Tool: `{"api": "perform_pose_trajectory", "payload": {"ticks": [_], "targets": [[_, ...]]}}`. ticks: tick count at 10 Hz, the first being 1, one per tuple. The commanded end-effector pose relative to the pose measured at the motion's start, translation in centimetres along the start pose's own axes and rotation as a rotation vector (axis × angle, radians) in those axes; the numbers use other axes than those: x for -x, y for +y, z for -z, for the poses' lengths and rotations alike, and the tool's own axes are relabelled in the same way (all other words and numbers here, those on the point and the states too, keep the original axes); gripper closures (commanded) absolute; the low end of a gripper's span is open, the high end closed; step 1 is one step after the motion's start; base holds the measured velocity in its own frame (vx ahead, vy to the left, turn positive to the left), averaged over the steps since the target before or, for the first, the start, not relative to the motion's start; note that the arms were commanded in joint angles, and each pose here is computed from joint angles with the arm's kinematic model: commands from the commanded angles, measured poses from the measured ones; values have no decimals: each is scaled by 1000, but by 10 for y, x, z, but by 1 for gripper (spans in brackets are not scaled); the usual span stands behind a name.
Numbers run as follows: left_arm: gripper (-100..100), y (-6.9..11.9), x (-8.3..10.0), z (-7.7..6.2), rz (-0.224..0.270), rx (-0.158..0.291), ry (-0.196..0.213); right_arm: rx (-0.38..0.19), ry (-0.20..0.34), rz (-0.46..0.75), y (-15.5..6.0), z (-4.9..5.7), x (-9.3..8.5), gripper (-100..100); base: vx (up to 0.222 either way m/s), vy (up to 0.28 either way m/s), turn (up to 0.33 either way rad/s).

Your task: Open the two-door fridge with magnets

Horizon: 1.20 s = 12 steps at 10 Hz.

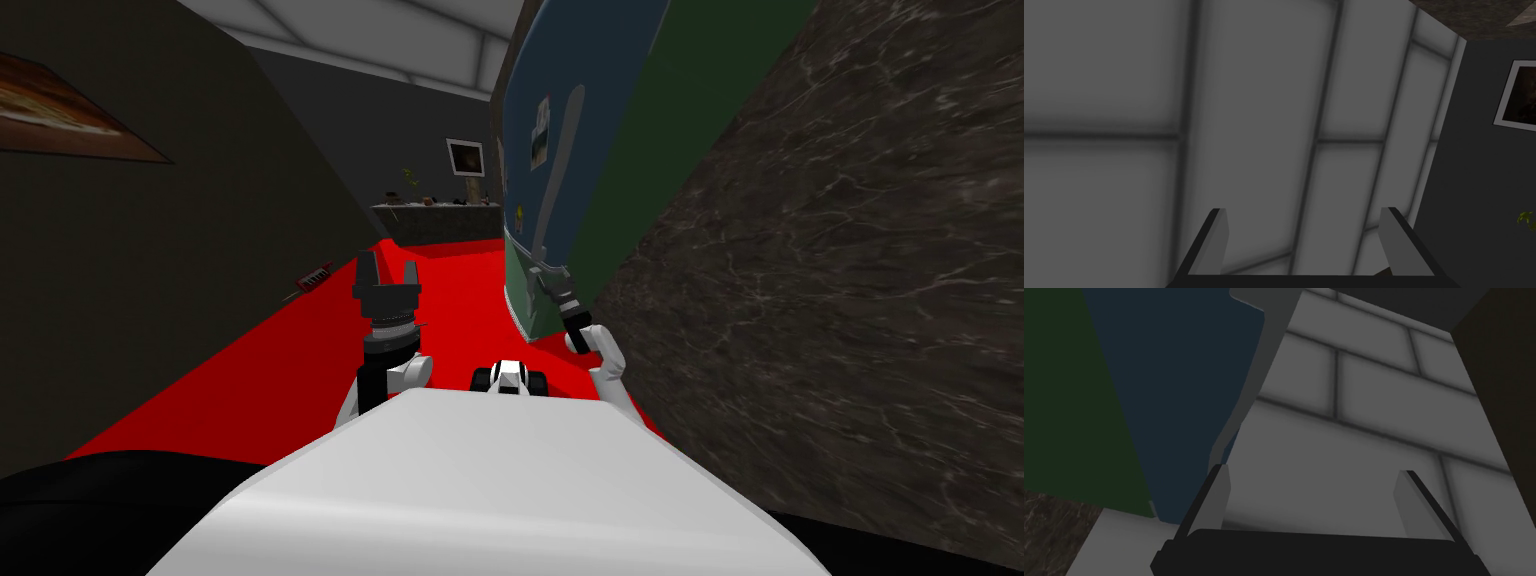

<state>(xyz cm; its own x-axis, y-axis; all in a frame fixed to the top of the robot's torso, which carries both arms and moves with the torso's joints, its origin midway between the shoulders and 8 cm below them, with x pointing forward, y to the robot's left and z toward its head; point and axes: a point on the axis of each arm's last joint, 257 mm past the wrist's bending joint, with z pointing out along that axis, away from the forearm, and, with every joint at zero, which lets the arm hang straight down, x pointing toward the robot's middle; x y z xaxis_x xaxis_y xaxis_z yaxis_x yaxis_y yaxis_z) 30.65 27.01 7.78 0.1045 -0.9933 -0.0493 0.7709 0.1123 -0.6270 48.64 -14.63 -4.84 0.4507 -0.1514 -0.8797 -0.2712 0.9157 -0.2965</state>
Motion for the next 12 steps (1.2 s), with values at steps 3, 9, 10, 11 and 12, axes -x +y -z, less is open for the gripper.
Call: {"api": "perform_pose_trajectory", "payload": {"ticks": [3, 9, 10, 11, 12], "targets": [[0, 0, 0, 0, 0, 0, 0, 28, 40, 251, 3, -14, -19, -100, 49, -8, 17], [0, 0, 0, 0, 0, 0, 0, 71, 86, 583, 4, -34, -44, -100, 60, -11, 23], [0, 0, 0, 0, 0, 0, 0, 81, 95, 648, 3, -38, -49, -100, 72, -16, 30], [0, 0, 0, 0, 0, 0, 0, 82, 95, 659, 3, -38, -49, -100, 50, -11, 12], [0, 0, 0, 0, 0, 0, 0, 92, 103, 732, 2, -42, -54, -100, 38, -7, 17]]}}
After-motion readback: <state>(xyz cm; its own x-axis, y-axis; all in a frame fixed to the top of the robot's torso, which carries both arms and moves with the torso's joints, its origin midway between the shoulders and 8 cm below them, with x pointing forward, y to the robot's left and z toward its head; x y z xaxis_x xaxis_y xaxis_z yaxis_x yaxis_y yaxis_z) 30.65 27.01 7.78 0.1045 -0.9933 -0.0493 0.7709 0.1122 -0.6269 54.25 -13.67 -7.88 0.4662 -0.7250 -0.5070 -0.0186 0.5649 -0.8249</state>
